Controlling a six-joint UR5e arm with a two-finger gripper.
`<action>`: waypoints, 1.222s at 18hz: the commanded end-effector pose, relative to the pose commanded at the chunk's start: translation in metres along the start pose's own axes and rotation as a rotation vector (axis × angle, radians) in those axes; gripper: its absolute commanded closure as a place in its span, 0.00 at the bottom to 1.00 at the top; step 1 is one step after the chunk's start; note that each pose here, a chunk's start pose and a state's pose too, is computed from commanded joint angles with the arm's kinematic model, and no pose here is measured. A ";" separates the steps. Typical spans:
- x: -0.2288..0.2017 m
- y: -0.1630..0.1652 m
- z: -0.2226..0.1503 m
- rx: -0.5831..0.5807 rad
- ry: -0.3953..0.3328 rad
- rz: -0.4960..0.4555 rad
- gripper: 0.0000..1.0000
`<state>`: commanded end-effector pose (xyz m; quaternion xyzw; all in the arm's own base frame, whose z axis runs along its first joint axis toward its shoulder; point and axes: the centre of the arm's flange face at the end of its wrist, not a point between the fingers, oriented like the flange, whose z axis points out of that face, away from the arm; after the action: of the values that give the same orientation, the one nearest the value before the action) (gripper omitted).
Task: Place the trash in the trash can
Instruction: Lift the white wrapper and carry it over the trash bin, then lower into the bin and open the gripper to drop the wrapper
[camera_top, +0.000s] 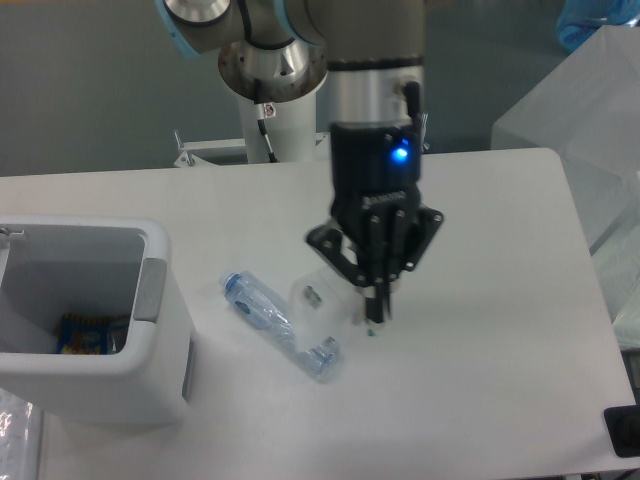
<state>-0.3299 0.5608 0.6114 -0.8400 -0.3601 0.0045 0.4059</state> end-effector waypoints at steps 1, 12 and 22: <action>0.012 0.002 -0.006 0.004 0.013 0.027 1.00; 0.132 0.059 -0.013 -0.055 0.152 0.167 1.00; 0.160 0.102 0.024 -0.153 0.181 0.198 0.97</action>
<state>-0.1572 0.6325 0.5710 -0.8968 -0.2367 -0.0586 0.3691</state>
